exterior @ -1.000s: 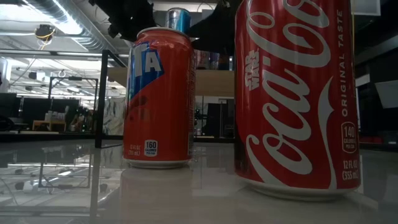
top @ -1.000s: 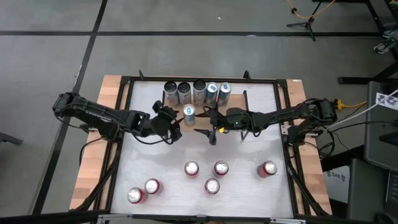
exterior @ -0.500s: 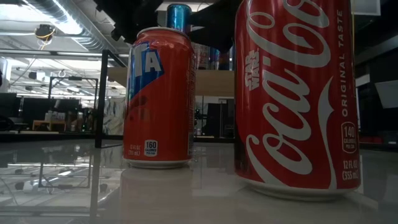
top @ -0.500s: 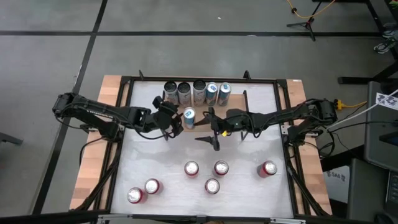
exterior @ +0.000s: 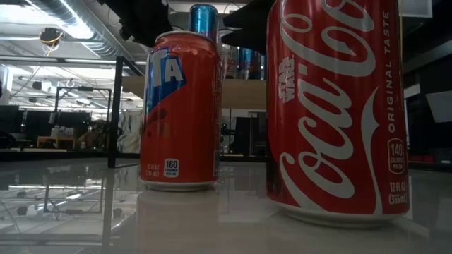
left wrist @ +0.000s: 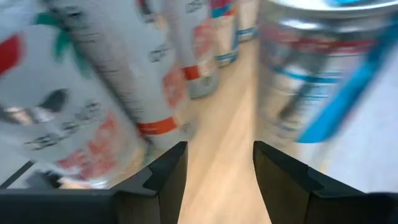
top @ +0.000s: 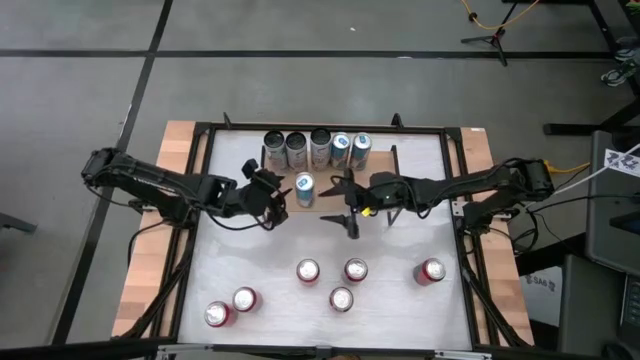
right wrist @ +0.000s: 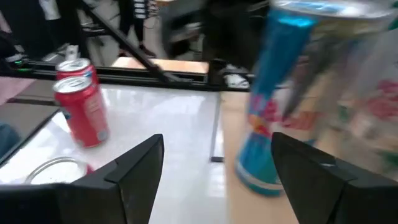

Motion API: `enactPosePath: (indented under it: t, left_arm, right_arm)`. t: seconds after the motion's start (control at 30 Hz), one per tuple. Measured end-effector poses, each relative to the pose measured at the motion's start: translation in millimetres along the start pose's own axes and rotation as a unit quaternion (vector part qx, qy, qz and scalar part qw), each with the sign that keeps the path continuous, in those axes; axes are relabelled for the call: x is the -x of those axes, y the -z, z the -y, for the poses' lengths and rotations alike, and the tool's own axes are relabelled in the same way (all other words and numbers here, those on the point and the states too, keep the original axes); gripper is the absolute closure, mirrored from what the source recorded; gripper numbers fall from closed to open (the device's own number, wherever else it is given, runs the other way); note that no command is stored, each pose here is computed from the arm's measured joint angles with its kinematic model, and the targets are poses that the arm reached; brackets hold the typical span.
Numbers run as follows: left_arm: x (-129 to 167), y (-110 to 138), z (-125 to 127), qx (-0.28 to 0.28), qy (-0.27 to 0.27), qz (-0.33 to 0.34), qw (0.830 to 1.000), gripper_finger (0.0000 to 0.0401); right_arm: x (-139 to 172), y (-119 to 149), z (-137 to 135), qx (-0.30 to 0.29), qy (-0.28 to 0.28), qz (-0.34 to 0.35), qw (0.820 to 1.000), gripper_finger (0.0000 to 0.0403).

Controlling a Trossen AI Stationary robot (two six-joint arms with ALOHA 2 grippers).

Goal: Place canned beverage on shelf
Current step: Put the blue soda can on the shelf

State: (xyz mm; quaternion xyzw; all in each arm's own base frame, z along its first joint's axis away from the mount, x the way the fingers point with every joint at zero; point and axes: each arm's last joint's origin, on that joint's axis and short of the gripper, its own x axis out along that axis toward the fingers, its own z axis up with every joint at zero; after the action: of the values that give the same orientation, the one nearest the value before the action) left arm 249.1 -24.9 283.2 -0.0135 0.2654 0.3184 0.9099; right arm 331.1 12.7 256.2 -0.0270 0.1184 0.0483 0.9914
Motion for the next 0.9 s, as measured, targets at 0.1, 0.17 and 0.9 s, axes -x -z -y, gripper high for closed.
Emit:
enactPosePath:
  t: [0.1,0.17,0.9]
  left_arm:
    - [5,2,6,-0.006,0.017,0.001,1.000,0.0226]
    - [7,3,10,-0.003,0.025,0.003,1.000,0.0226]
    - [3,-4,9,0.032,0.021,0.025,0.999,0.0226]
  right_arm:
    - [2,-3,2,0.000,0.025,0.006,1.000,0.0116]
    - [2,-3,3,0.000,0.042,0.008,0.999,0.0116]
    - [-12,1,4,0.001,0.052,0.044,0.998,0.0116]
